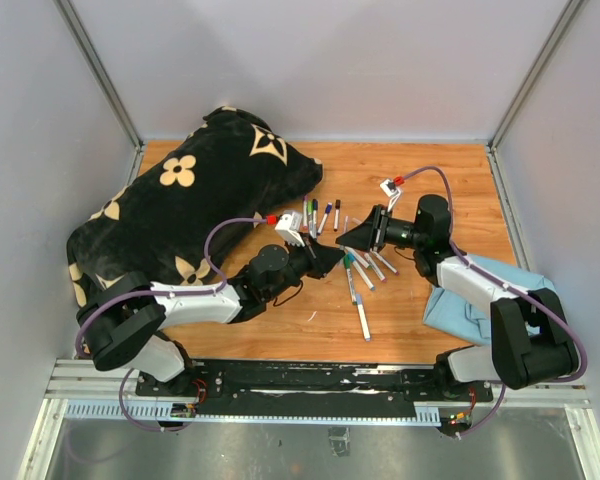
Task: Open the pen caps
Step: Pick up the pen from the center of the board, then open the pen cap from the pen.
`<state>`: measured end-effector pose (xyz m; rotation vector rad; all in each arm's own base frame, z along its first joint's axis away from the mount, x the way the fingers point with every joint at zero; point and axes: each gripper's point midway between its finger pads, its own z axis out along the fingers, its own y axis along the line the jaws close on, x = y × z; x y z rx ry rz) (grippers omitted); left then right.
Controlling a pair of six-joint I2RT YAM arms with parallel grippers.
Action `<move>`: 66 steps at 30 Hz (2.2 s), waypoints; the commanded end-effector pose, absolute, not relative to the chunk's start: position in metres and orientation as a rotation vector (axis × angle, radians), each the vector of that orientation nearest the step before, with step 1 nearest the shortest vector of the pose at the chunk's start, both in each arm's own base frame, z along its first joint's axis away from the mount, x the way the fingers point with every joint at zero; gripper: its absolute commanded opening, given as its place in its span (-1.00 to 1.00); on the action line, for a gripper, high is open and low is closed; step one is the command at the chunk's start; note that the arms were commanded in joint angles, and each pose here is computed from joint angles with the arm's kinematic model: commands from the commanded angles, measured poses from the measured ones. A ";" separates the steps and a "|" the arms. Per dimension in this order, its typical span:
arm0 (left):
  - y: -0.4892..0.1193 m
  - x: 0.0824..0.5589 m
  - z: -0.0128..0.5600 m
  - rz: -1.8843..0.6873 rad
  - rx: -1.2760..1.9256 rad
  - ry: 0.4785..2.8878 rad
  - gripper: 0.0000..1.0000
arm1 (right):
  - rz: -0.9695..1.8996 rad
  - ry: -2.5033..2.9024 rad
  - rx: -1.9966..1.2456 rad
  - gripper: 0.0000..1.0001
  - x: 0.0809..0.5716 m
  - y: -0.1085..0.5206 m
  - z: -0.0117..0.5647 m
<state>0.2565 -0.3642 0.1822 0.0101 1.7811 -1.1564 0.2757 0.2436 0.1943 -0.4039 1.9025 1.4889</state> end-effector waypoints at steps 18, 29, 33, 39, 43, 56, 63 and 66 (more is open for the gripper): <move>-0.348 0.234 0.207 -1.134 0.201 1.654 0.21 | 1.525 1.830 -0.560 -0.99 0.263 0.251 0.216; -0.310 0.211 0.266 -1.321 0.254 1.417 0.82 | 1.593 1.786 -0.744 -0.99 0.245 0.253 0.221; -0.313 0.204 0.292 -1.528 0.266 1.323 0.82 | 1.618 1.788 -0.803 -0.99 0.239 0.253 0.223; -0.328 0.229 0.292 -1.531 0.189 1.381 0.81 | 1.627 1.760 -0.850 -0.99 0.233 0.254 0.225; -0.333 0.253 0.275 -1.434 0.113 1.493 0.75 | 1.634 1.756 -0.860 -0.99 0.231 0.254 0.226; -0.351 0.268 0.255 -1.425 0.087 1.607 0.30 | 1.658 1.766 -0.888 -0.98 0.228 0.259 0.222; -0.357 0.269 0.251 -1.446 0.089 1.628 -0.26 | 1.654 1.784 -0.889 -0.97 0.228 0.260 0.218; -0.360 0.268 0.250 -1.458 0.098 1.633 -0.51 | 1.650 1.792 -0.888 -0.96 0.229 0.260 0.216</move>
